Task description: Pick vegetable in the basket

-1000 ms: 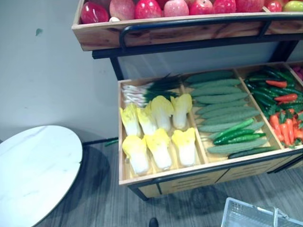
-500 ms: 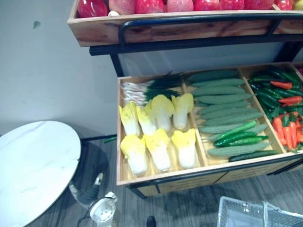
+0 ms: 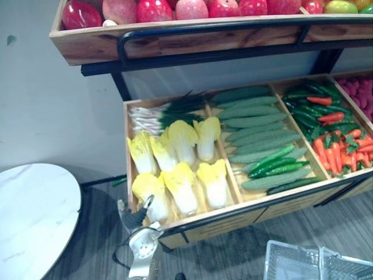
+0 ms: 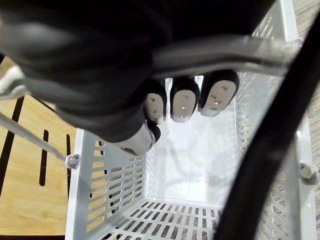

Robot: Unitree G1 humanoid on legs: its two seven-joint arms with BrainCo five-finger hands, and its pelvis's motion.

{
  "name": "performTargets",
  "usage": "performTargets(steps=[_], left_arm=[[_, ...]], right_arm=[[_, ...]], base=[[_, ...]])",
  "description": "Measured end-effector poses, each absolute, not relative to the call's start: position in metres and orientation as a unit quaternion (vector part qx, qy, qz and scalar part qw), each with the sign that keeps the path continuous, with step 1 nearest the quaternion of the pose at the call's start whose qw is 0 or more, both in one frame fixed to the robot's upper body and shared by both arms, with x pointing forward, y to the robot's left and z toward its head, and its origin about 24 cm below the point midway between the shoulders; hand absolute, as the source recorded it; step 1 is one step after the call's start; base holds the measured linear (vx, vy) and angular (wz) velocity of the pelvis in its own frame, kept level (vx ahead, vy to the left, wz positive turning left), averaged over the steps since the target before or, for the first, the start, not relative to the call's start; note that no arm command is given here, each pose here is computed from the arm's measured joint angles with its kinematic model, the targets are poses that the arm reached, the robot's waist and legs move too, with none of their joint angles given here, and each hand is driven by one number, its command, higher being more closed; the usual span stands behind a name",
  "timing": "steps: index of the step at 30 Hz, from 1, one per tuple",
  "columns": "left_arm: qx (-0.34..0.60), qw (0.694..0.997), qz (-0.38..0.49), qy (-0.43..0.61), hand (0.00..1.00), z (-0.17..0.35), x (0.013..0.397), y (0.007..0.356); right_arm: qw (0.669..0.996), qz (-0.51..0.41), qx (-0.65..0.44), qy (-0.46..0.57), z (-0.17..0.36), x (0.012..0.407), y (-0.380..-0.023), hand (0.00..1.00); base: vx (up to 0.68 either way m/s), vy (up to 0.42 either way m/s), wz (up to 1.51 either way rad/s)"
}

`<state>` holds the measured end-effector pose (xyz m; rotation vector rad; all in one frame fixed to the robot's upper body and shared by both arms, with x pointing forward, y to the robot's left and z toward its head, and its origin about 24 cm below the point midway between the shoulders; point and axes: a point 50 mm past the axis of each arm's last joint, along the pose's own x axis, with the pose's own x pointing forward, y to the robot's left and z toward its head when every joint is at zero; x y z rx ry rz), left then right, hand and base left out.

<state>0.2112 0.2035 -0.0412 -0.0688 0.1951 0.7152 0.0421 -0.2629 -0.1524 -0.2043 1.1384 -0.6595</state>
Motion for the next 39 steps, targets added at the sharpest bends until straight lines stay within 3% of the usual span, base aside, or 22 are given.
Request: performTargets(steps=[9, 21, 31, 39], left_arm=[[-0.055, 0.944, 0.317, 0.074, 0.00, -0.027, 0.227, 0.189], [-0.047, 0.927, 0.362, 0.082, 0.00, -0.027, 0.224, 0.190], [-0.003, 0.903, 0.412, 0.124, 0.00, -0.046, 0.211, 0.201], [0.065, 0.900, 0.400, 0.161, 0.00, -0.063, 0.200, 0.202]], right_arm=[[0.787, -0.306, -0.094, 0.528, -0.153, 0.043, -0.260, 1.00], [0.790, -0.299, -0.101, 0.527, -0.153, 0.046, -0.258, 1.00], [0.790, -0.294, -0.090, 0.531, -0.156, 0.045, -0.248, 1.00], [0.795, -0.280, -0.095, 0.530, -0.157, 0.050, -0.244, 1.00]], base=[[0.04, 0.002, -0.02], [0.01, 0.003, -0.04], [0.02, 0.005, 0.02], [0.01, 0.001, 0.00]])
